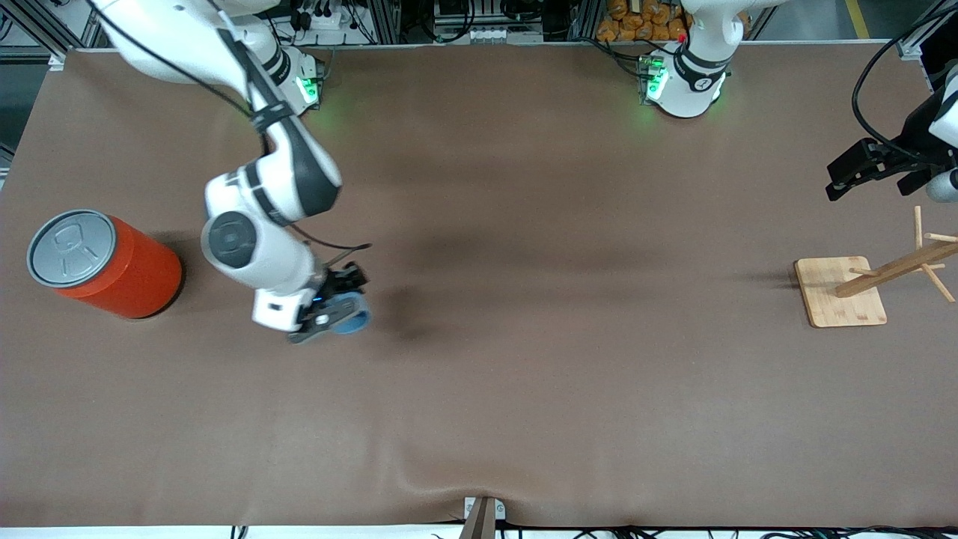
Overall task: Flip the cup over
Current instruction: 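Close the right gripper on the blue cup and lift it, then carry the blue cup with the right gripper to the table middle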
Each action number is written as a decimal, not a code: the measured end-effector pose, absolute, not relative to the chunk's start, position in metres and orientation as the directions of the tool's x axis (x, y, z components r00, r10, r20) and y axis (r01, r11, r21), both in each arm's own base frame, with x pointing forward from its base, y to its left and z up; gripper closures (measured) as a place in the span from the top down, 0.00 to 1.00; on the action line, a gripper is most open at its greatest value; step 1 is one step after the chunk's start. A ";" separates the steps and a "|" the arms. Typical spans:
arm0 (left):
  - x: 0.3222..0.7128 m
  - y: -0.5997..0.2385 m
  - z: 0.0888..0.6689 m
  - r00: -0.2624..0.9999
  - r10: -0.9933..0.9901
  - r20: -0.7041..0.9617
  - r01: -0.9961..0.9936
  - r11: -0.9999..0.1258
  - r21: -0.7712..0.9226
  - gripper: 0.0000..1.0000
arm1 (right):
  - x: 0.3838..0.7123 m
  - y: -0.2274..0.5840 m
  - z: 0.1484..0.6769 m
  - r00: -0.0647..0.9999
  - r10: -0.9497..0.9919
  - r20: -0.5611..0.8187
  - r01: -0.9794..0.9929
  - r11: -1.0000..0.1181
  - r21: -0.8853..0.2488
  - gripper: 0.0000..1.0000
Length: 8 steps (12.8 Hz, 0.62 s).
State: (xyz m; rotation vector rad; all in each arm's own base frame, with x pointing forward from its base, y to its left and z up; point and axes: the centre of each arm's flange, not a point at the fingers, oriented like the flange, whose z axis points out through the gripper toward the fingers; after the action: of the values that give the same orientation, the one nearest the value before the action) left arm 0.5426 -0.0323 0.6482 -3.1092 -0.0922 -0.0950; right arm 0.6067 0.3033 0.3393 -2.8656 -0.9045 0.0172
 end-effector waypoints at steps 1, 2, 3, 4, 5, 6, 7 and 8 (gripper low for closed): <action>0.543 -0.032 0.648 0.996 0.058 0.063 0.060 -0.998 -0.028 1.00 | 0.599 0.349 0.342 0.777 0.627 0.058 0.628 -0.764 -0.147 0.78; 0.543 -0.032 0.648 0.996 0.058 0.065 0.060 -0.998 -0.027 1.00 | 0.587 0.394 0.342 0.733 0.675 0.081 0.679 -0.718 -0.155 0.78; 0.543 -0.033 0.648 0.996 0.058 0.065 0.060 -0.998 -0.027 1.00 | 0.572 0.434 0.339 0.682 0.725 0.097 0.730 -0.667 -0.149 0.78; 0.543 -0.033 0.648 0.996 0.058 0.065 0.060 -0.998 -0.027 1.00 | 0.557 0.468 0.335 0.604 0.789 0.111 0.797 -0.593 -0.114 0.78; 0.543 -0.033 0.648 0.996 0.058 0.064 0.060 -0.998 -0.027 1.00 | 0.544 0.495 0.332 0.512 0.851 0.117 0.859 -0.508 -0.062 0.78; 0.543 -0.033 0.648 0.996 0.058 0.064 0.060 -0.998 -0.027 1.00 | 0.531 0.517 0.328 0.417 0.902 0.113 0.908 -0.419 -0.009 0.78; 0.544 -0.033 0.647 0.996 0.058 0.063 0.059 -0.998 -0.027 1.00 | 0.517 0.536 0.323 0.321 0.942 0.098 0.945 -0.326 0.038 0.78; 0.544 -0.033 0.646 0.996 0.057 0.063 0.059 -0.998 -0.027 1.00 | 0.502 0.552 0.315 0.230 0.971 0.072 0.969 -0.235 0.079 0.78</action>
State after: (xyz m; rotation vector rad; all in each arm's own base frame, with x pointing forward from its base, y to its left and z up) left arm 0.5439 -0.0328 0.6465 -3.1098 -0.0904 -0.0964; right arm 0.5025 0.5521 0.3150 -2.4772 -1.9529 -0.1668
